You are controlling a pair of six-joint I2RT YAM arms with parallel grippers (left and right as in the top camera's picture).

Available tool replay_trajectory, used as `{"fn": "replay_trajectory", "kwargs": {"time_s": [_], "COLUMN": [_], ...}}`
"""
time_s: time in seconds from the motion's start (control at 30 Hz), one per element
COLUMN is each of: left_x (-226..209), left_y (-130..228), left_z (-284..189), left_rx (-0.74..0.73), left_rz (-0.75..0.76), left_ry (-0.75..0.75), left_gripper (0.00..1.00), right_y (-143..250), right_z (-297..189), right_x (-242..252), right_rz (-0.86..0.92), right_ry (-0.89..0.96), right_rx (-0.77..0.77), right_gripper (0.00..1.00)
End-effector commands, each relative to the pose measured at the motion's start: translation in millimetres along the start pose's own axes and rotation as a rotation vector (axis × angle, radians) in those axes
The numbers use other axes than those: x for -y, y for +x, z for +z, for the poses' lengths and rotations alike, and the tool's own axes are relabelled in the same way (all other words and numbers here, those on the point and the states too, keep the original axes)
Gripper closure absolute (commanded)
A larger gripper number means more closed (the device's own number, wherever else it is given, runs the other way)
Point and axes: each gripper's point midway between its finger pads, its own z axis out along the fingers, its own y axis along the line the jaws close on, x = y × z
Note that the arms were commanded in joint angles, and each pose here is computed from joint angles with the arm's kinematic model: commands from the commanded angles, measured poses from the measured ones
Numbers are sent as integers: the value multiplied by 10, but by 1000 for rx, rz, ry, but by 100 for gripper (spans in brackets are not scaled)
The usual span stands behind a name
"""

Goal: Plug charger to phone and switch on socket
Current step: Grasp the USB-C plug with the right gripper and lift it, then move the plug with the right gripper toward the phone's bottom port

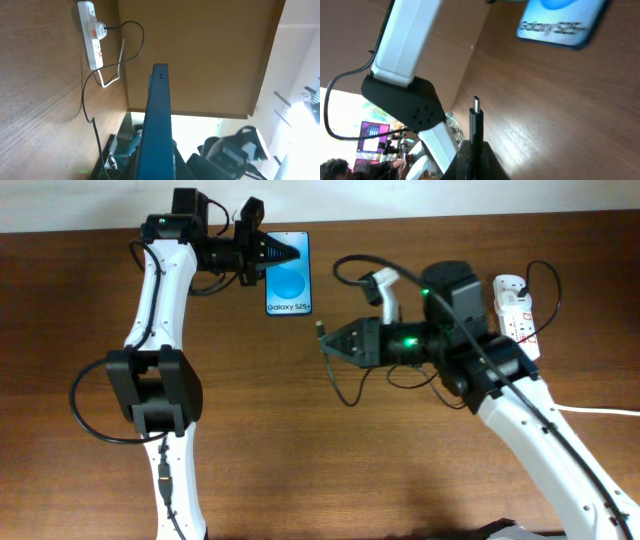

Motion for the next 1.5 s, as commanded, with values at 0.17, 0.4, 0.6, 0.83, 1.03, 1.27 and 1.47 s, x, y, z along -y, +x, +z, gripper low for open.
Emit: {"fn": "replay_trajectory", "kwargs": {"time_s": [0.17,0.4,0.6,0.83,1.03,1.27,1.47], "left_x": [165,164,156,153,154,155,160], "left_y": [10,-1,-13,-13,-13,-7,0], "left_z": [-19,-19,-19,-17,-17,0,32], "left_rx": [-8,-8,-6,-6,-6,-9,-16], "left_rz": [19,34,46,46,46,46,52], "left_ry": [53,51,45,43,43,43,45], "left_gripper": [100,100,100,100,100,100,100], "right_y": [108,315,493,521,556,457,439], "right_z": [256,323,329,304,402,408,434], "right_x": [83,349,511,464,352,309,336], "right_rz": [44,61,63,55,21,61,149], "right_ry": [-6,19,20,11,-5,-15,-14], "right_rx": [-7,-38,-38,-39,-39,1,4], "right_gripper": [96,96,96,96,96,96,96]}}
